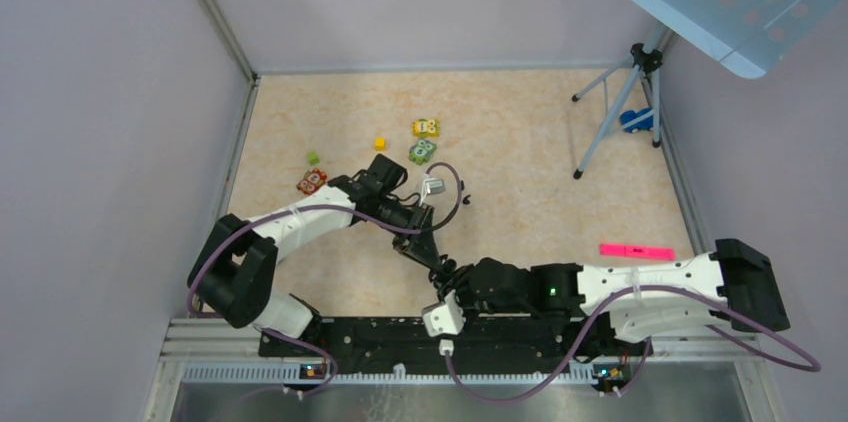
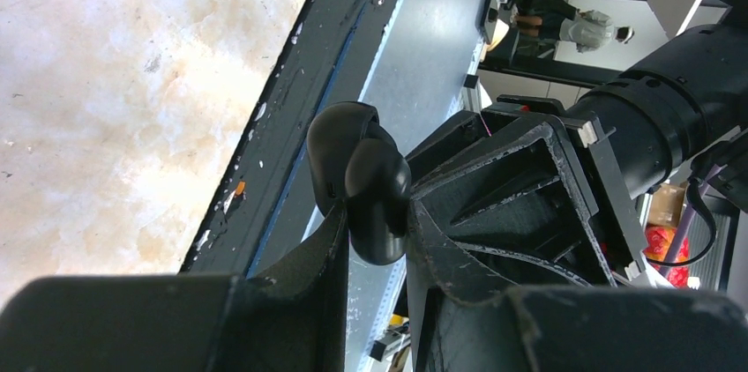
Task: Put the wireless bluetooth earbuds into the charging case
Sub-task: Insert the left earbud into the left side groove of the charging case, then close the charging case with the earbuds at the center of the board.
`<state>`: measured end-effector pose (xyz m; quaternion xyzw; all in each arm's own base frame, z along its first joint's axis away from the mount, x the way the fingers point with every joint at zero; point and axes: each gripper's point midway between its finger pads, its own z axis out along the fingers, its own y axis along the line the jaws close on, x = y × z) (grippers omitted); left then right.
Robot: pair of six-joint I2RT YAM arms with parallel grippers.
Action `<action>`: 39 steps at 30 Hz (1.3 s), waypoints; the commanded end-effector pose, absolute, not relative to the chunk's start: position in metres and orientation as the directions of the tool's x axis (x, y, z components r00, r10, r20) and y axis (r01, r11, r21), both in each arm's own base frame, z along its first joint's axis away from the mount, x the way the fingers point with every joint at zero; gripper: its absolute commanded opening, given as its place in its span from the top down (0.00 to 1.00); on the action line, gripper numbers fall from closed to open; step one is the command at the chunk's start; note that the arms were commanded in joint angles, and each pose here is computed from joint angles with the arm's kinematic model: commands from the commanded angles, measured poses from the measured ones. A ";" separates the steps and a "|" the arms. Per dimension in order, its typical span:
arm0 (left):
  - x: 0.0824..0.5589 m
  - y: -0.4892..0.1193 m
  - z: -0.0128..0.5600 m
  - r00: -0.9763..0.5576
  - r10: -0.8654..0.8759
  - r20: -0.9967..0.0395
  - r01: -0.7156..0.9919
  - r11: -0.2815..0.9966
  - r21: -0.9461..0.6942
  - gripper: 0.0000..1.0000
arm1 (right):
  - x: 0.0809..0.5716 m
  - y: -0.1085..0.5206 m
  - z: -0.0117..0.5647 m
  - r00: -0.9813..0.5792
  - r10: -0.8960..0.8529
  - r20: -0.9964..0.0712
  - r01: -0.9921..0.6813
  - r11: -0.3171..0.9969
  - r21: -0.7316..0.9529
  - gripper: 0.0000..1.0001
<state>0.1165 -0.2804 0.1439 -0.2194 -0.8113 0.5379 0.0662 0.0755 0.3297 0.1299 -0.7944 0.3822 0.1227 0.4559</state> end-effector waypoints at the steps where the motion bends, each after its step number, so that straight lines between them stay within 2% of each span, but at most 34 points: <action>1: 0.117 -0.289 0.167 -0.875 0.449 -0.178 0.306 0.229 -0.924 1.00 | 0.071 0.326 0.132 0.658 -0.505 -0.559 -0.737 -0.279 -0.615 0.66; 8: 0.118 -0.288 0.159 -0.877 0.448 -0.172 0.304 0.241 -0.922 1.00 | 0.062 0.325 0.149 0.606 -0.485 -0.630 -0.783 -0.229 -0.578 0.63; 13: 0.118 -0.288 0.152 -0.880 0.447 -0.160 0.297 0.254 -0.921 1.00 | 0.057 0.320 0.163 0.554 -0.465 -0.690 -0.822 -0.174 -0.543 0.48; 18: 0.120 -0.289 0.149 -0.880 0.448 -0.159 0.296 0.255 -0.921 1.00 | 0.055 0.318 0.177 0.503 -0.430 -0.749 -0.853 -0.109 -0.510 0.46; 21: 0.122 -0.290 0.149 -0.880 0.447 -0.161 0.299 0.258 -0.919 1.00 | 0.060 0.317 0.194 0.404 -0.381 -0.832 -0.895 0.025 -0.446 0.44; 23: 0.122 -0.290 0.149 -0.879 0.447 -0.164 0.302 0.257 -0.918 1.00 | 0.073 0.313 0.203 0.313 -0.367 -0.876 -0.904 0.167 -0.393 0.39; 26: 0.123 -0.291 0.151 -0.878 0.445 -0.175 0.311 0.254 -0.916 1.00 | 0.114 0.295 0.210 0.080 -0.341 -0.937 -0.851 0.466 -0.242 0.28; 29: 0.125 -0.291 0.155 -0.876 0.436 -0.203 0.333 0.245 -0.910 1.00 | 0.140 0.281 0.209 -0.139 -0.231 -0.963 -0.809 0.588 -0.024 0.26; 34: 0.130 -0.292 0.162 -0.880 0.412 -0.235 0.353 0.237 -0.905 1.00 | 0.170 0.254 0.231 -0.309 0.136 -0.941 -0.717 0.617 0.325 0.19; 37: 0.138 -0.289 0.172 -0.889 0.381 -0.256 0.360 0.233 -0.904 1.00 | 0.183 0.234 0.241 -0.341 0.274 -0.899 -0.664 0.607 0.437 0.16; 39: 0.145 -0.286 0.182 -0.888 0.351 -0.296 0.385 0.219 -0.896 1.00 | 0.196 0.215 0.244 -0.345 0.332 -0.878 -0.602 0.639 0.478 0.10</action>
